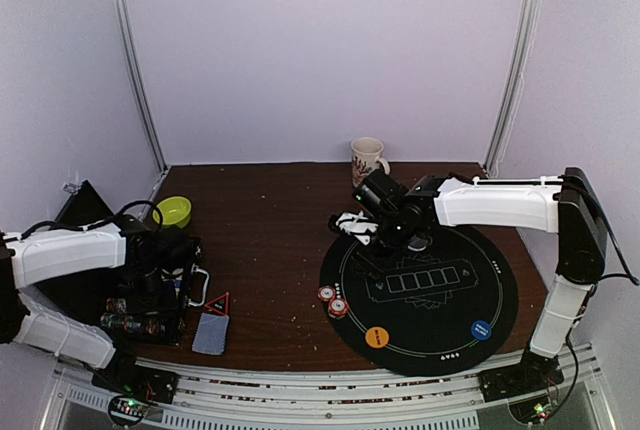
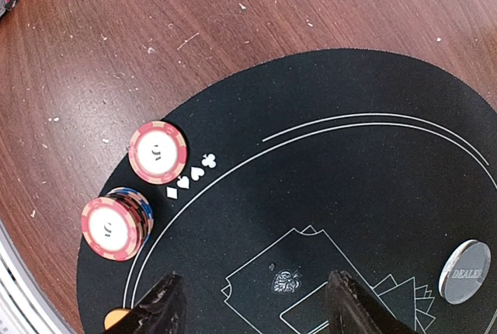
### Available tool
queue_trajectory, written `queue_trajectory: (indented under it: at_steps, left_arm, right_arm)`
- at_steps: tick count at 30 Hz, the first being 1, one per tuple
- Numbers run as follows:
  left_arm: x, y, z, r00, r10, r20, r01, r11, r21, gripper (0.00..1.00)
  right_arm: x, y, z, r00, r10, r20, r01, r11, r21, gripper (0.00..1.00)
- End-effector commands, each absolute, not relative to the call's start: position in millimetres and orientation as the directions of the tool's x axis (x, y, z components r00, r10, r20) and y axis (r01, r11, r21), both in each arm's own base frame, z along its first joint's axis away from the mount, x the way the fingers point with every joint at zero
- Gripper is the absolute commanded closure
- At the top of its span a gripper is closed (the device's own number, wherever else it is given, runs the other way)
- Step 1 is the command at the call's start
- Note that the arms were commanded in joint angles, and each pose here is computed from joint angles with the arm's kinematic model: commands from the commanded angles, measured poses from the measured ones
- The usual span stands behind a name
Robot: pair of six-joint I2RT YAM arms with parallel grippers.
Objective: Distribute texas hold em gaming equipment
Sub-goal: Pick up the pile of poker chips from the chip case.
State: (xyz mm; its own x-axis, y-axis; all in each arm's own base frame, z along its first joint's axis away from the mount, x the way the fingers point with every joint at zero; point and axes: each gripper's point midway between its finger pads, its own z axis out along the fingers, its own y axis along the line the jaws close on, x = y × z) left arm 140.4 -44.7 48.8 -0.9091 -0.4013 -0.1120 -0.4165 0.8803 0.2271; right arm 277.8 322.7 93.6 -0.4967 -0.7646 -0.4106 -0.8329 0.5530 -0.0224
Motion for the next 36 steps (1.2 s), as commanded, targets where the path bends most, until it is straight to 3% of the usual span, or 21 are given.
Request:
queue_trajectory:
  at_steps: [1,10,16,28,36]
  left_arm:
    - [143,-70,36,-0.931,-0.363,-0.044,-0.365,0.913,0.183,0.57]
    - [147,-61,44,-0.931,-0.357,-0.083,-0.366,0.903,0.226,0.55]
    - [161,-56,64,-0.939,-0.318,-0.133,-0.343,0.9,0.269,0.49]
    - [145,-49,53,-0.946,-0.322,-0.05,-0.323,0.912,0.254,0.45]
    - [144,-44,54,-0.946,-0.323,-0.039,-0.322,0.912,0.254,0.49]
  right_arm:
    - [276,320,91,-0.495,-0.776,-0.391,-0.84,0.542,-0.011,0.36]
    - [272,322,90,-0.491,-0.781,-0.386,-0.847,0.531,0.004,0.36]
    - [269,323,89,-0.486,-0.788,-0.379,-0.855,0.518,0.02,0.36]
    - [267,323,88,-0.486,-0.79,-0.374,-0.856,0.516,0.025,0.36]
    - [266,323,86,-0.489,-0.792,-0.365,-0.857,0.515,0.029,0.36]
